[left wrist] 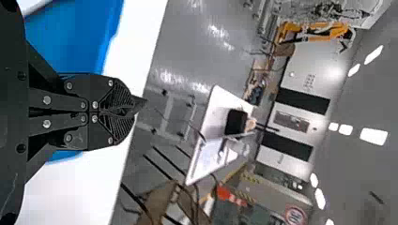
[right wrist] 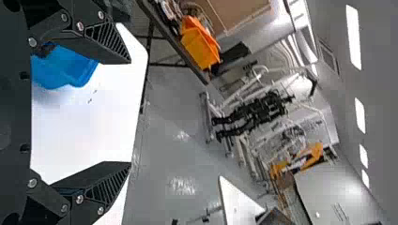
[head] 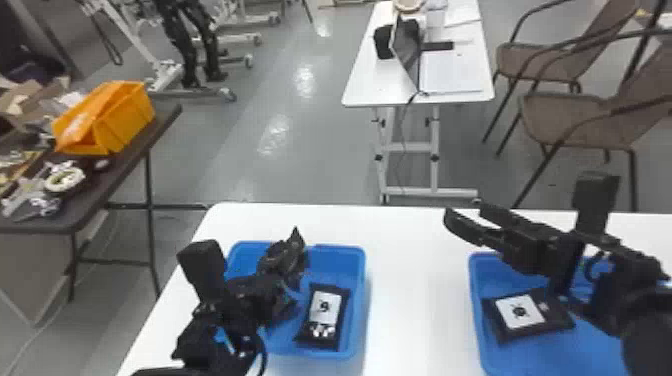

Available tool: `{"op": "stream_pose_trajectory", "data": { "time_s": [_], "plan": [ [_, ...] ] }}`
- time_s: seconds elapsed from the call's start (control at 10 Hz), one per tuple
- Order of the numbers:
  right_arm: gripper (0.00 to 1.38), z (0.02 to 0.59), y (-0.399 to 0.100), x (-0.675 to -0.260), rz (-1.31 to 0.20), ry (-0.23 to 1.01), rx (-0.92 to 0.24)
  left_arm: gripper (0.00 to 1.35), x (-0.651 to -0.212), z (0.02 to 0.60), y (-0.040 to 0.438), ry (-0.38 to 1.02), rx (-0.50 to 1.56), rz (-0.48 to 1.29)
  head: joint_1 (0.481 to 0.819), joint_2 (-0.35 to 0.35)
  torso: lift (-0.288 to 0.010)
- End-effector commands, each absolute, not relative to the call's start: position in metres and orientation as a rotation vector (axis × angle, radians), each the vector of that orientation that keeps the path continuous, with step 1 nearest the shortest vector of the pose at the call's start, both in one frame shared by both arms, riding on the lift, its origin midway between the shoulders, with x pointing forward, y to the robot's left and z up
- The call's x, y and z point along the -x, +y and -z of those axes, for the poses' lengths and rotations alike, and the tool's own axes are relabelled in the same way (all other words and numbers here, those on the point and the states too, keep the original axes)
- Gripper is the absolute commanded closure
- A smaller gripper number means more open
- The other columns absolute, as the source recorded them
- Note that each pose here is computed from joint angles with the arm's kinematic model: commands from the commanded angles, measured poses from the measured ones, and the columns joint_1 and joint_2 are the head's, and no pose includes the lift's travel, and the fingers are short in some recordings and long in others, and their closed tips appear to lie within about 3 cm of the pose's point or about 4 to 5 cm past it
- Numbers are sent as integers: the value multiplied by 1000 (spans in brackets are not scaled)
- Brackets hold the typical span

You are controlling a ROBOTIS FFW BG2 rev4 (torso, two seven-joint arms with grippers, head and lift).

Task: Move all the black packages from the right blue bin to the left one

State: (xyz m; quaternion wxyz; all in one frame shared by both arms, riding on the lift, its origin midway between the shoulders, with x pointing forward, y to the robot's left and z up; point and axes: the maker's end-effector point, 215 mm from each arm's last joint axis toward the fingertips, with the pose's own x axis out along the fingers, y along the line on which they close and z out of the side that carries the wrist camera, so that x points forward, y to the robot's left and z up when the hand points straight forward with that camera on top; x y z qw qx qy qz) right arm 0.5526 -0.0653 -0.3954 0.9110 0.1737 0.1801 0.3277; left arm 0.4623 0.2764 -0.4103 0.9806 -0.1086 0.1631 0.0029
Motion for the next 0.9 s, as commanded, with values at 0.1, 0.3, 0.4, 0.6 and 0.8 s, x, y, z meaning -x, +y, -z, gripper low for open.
{"op": "stream_pose_trajectory", "data": {
  "time_s": [0.1,0.3,0.4,0.6,0.8],
  "plan": [
    [268,411,-109,-531,-532,379,-363,1216,-424,462,314,484,-35,-115,695,225,-40],
    [268,425,-128,-515,-485,403,-339,378,-411,475,333,533,-93,-145,695,235,-40],
    [268,432,-137,-506,-465,421,-296,10,-417,459,329,469,-91,-136,695,242,-40],
    [266,452,-163,-487,-393,459,-203,193,-427,441,323,386,20,-138,695,229,-40],
    [268,473,-192,-469,-340,495,-158,225,-439,420,311,303,162,-120,695,190,-40]
  ]
}}
